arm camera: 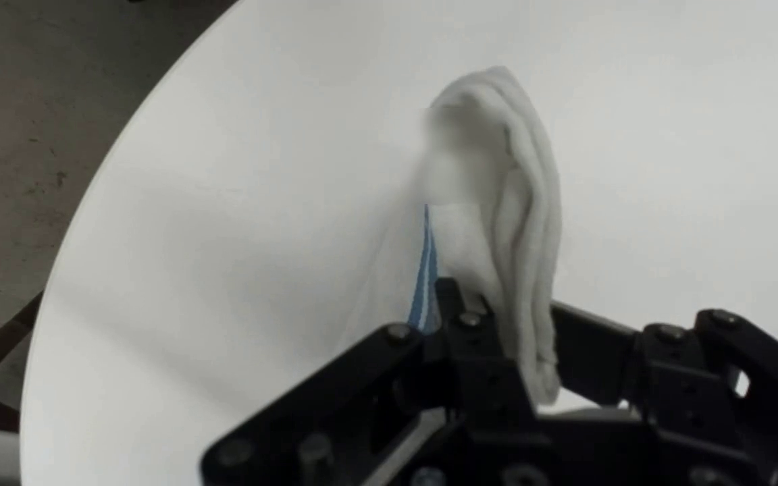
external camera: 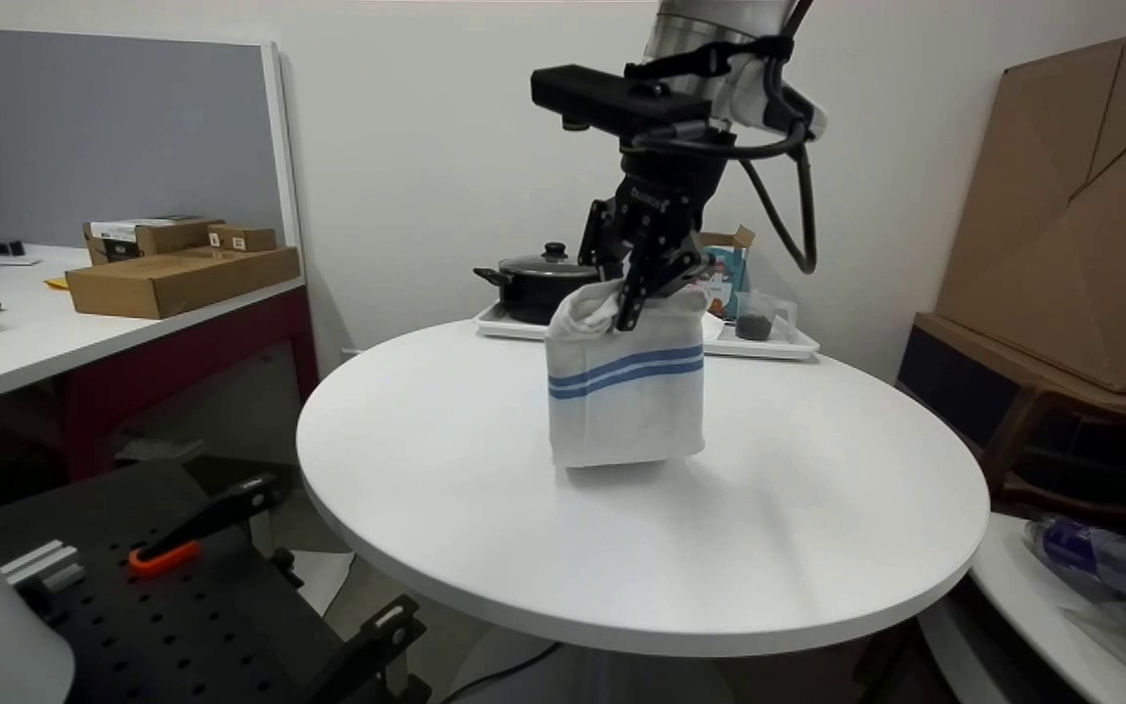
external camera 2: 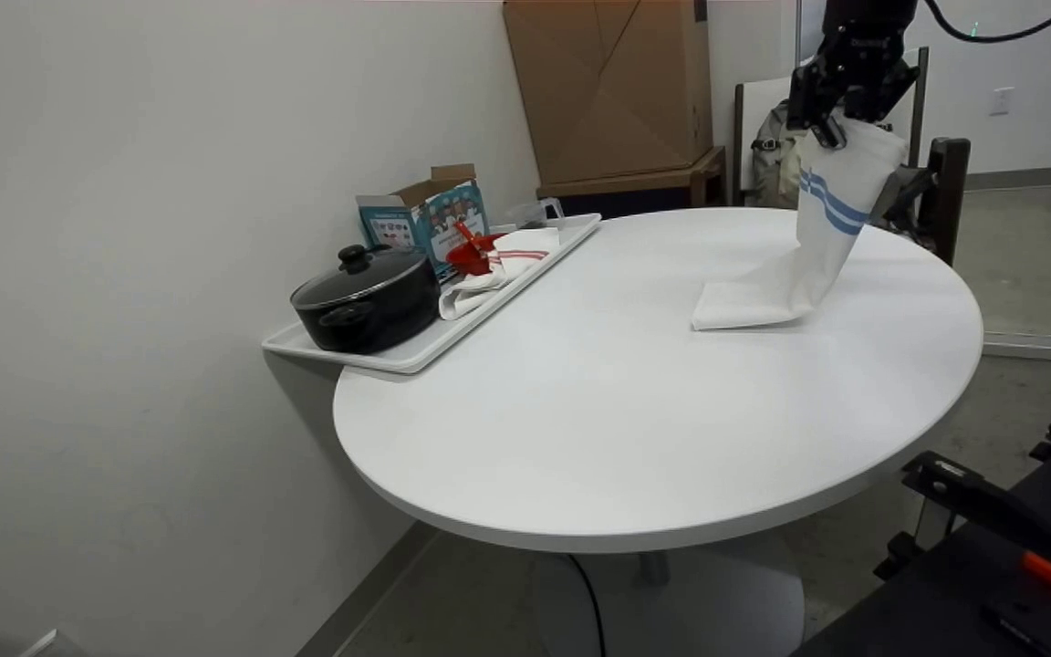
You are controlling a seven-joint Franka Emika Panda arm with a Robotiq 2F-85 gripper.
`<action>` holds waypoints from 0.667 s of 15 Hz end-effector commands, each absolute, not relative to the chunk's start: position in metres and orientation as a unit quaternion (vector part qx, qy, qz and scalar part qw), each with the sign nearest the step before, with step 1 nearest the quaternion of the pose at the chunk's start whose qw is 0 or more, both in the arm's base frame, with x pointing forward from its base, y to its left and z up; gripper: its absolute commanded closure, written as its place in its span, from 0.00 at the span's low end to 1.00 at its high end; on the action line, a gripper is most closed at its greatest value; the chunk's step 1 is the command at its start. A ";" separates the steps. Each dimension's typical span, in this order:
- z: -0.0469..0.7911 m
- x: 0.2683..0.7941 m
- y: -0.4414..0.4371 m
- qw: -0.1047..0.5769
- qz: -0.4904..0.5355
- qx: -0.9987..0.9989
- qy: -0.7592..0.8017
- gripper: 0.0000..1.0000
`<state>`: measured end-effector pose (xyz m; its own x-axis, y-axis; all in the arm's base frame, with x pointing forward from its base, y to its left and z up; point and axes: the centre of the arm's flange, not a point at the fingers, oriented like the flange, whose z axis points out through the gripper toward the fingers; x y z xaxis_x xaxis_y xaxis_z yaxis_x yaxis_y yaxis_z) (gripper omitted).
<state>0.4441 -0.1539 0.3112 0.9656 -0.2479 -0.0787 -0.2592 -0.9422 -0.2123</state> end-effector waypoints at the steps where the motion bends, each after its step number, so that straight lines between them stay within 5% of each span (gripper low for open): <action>1: 0.306 0.449 -0.158 0.114 0.031 -0.980 0.159 0.94; 10: 0.283 0.495 -0.201 0.098 0.013 -0.958 0.270 0.96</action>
